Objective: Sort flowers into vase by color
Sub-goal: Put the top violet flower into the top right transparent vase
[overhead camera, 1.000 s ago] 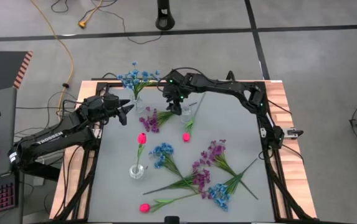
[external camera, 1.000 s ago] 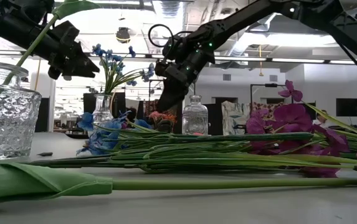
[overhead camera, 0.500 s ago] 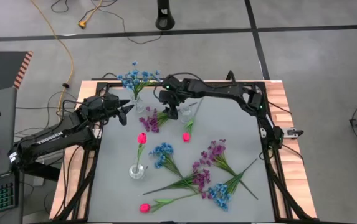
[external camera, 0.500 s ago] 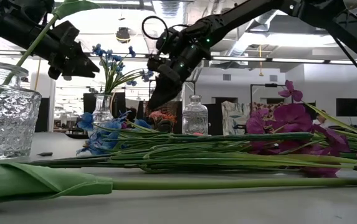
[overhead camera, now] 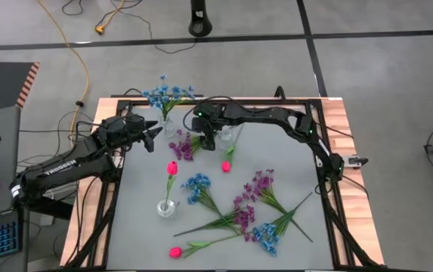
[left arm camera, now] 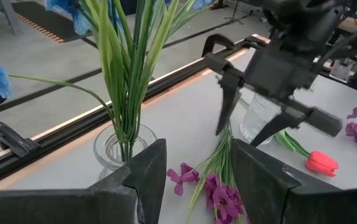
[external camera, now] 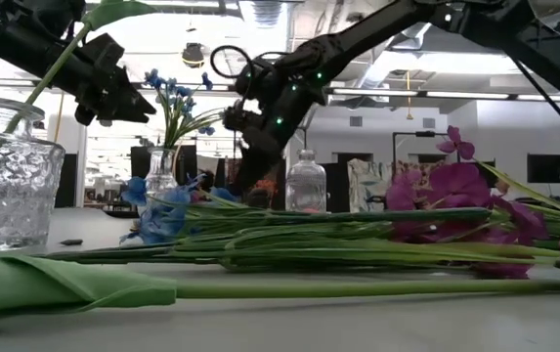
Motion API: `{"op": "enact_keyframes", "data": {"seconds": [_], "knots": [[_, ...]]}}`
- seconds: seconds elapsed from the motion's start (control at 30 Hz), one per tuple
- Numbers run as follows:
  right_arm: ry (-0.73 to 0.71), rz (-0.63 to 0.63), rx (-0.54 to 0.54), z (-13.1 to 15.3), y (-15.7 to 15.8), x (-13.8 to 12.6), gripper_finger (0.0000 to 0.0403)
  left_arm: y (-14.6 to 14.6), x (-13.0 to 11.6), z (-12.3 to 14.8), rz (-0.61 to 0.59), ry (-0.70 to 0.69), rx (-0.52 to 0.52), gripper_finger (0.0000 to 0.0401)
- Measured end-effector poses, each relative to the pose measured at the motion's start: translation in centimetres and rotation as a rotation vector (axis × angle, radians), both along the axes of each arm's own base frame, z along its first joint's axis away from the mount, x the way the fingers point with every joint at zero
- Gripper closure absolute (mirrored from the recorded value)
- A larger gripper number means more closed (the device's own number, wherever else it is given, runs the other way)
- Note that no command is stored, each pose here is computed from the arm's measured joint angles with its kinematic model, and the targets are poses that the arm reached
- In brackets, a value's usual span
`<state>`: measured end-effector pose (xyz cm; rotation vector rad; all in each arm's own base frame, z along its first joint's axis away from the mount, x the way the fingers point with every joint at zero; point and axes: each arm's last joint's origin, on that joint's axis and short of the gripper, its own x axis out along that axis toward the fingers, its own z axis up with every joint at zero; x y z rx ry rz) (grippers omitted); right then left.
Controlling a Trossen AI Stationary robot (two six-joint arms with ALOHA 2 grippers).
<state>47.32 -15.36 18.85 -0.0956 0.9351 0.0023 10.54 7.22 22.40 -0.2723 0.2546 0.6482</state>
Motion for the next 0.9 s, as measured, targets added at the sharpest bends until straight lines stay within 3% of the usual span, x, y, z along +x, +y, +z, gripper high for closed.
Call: {"op": "enact_keyframes", "data": {"seconds": [0.33,0.7,0.9], "knots": [[0.006,0.003,-0.007,0.0,0.1,0.0,0.0159,0.0,0.0,0.0,0.000,0.002,-0.006,0.0237],[0.019,-0.023,0.056,-0.1,2.0,0.4,0.0159,0.0,0.0,0.0,0.002,0.001,-0.008,0.0237],[0.046,-0.027,0.050,-2.1,2.8,1.2,0.0159,0.0,0.0,0.0,0.002,0.000,-0.009,0.0237]]}}
